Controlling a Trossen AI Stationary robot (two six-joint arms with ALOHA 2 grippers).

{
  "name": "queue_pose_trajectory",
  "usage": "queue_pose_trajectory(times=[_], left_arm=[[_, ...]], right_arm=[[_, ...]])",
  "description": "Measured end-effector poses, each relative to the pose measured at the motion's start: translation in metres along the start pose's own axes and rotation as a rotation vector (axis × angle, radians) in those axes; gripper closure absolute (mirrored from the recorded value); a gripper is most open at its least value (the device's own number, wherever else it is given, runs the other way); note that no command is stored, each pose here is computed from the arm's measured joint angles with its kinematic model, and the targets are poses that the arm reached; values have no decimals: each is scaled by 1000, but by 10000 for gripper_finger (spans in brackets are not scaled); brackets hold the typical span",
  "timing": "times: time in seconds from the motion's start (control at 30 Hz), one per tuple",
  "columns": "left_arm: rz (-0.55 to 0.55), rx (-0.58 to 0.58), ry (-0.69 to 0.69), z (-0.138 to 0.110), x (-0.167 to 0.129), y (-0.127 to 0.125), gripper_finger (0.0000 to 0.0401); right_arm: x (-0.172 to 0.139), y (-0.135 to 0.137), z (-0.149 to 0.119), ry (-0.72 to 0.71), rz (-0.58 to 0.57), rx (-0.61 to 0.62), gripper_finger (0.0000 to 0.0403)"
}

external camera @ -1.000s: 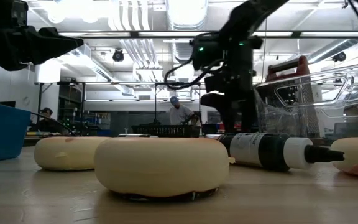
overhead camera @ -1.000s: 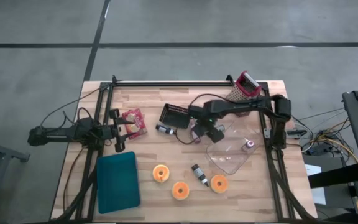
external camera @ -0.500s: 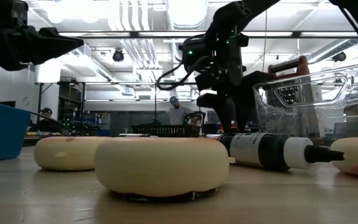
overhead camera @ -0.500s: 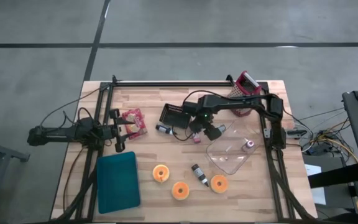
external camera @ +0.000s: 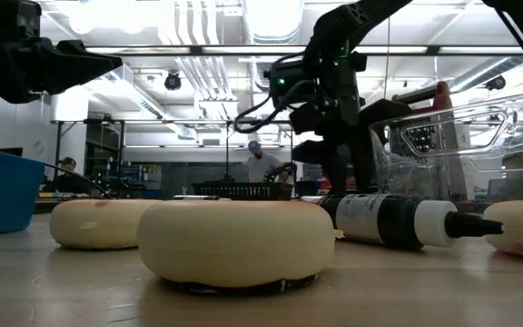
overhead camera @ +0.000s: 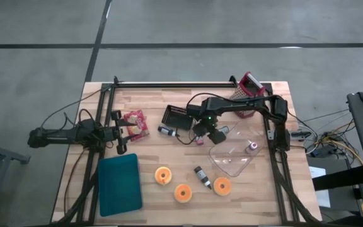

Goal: Pick & Place Food Item
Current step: Put the top right black food coloring bottle into the transparent bin

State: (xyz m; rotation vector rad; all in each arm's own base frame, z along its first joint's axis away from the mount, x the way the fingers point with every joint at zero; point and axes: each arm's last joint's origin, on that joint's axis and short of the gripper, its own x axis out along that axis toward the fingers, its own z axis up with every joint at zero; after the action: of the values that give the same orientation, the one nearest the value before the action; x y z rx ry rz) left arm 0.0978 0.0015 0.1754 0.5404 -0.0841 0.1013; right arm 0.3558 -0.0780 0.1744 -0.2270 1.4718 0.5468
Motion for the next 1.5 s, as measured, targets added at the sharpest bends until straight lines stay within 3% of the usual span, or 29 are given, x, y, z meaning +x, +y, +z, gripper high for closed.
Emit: queue_pose_trajectory(times=[1.5], left_arm=[[-1,0,0,0,0,0,201]], right_arm=[[29,-4,-3,-21,32,16,265]])
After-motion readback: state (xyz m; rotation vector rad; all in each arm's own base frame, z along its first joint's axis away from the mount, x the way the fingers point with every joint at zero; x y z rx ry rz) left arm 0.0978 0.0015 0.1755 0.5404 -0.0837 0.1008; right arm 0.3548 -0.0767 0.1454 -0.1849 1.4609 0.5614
